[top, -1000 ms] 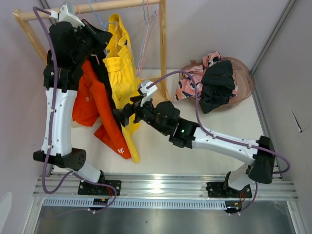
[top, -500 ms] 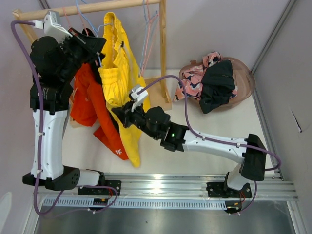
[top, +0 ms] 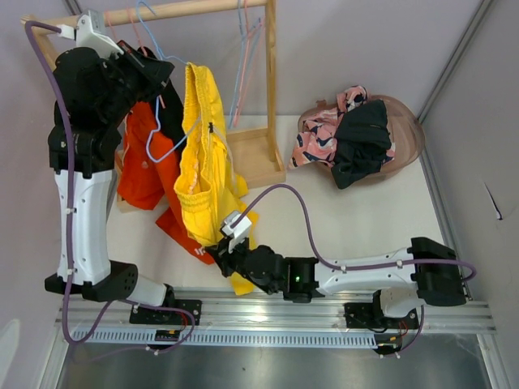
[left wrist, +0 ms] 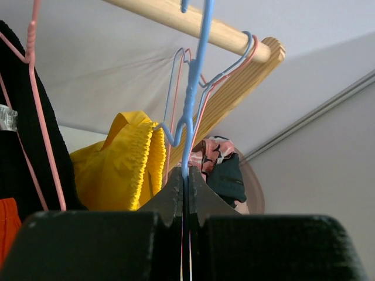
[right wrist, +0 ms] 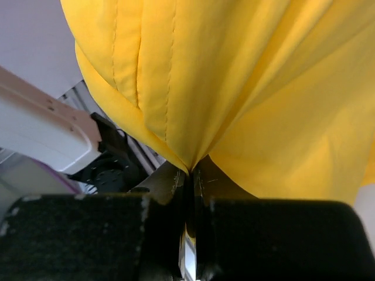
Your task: Remove the shorts from the hanger
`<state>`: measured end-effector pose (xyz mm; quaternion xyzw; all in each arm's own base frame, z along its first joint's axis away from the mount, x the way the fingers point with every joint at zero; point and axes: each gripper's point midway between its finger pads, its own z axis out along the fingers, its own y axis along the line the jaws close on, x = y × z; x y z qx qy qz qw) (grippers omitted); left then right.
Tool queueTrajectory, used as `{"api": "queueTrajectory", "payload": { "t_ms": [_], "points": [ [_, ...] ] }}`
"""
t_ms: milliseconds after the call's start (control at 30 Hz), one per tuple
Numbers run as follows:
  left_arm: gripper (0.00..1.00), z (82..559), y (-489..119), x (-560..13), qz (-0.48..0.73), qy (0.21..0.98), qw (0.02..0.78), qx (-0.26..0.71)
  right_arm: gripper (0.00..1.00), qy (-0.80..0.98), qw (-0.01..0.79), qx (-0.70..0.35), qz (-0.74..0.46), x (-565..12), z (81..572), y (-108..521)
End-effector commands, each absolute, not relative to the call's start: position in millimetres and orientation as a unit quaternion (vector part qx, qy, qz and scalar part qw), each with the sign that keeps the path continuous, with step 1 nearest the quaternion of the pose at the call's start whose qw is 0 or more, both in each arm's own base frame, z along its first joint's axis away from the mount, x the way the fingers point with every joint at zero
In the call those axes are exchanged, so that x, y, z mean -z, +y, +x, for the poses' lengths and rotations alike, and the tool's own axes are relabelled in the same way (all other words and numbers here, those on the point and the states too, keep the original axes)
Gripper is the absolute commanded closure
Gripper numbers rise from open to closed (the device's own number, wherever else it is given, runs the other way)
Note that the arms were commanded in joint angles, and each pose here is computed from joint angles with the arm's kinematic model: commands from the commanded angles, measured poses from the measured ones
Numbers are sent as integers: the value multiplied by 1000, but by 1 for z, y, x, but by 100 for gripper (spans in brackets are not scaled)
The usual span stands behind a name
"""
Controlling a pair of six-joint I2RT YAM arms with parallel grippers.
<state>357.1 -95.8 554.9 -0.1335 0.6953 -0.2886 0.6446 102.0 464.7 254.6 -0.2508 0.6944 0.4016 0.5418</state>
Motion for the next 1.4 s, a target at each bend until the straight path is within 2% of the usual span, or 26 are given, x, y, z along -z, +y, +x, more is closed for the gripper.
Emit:
{"api": "queueTrajectory", "payload": {
  "t_ms": [0,133,233,400,467,533,667,767,933,1033,1200,1367],
  "points": [
    [100,353,-80,-618,-129,608,728,289,100,707,540,-387,-244,-244,99,466],
    [100,339,-91,-609,-107,627,707,309,100,701,567,-365,-230,-260,123,475],
    [100,318,-105,-592,-78,649,679,334,100,698,591,-348,-207,-281,163,473],
    [100,260,-101,-555,-47,693,647,313,100,659,652,-338,-162,-368,239,458],
    [100,252,-95,-527,-53,717,630,293,100,641,673,-337,-151,-402,259,451],
    [100,233,-92,-517,-47,720,630,288,100,643,681,-322,-140,-414,279,439],
    [100,217,-76,-514,-57,714,650,252,100,641,689,-316,-123,-434,279,414],
    [100,218,-63,-501,-79,714,659,224,100,629,700,-322,-103,-444,265,383],
    [100,216,-59,-492,-97,701,668,229,100,592,750,-288,-63,-491,270,317],
    [100,219,-61,-474,-97,710,659,231,100,571,784,-240,-44,-524,293,274],
    [100,217,-63,-458,-93,713,655,233,100,546,823,-157,3,-555,361,201],
    [100,220,-69,-430,-84,723,642,241,100,528,842,-109,20,-578,424,160]
  ]
}}
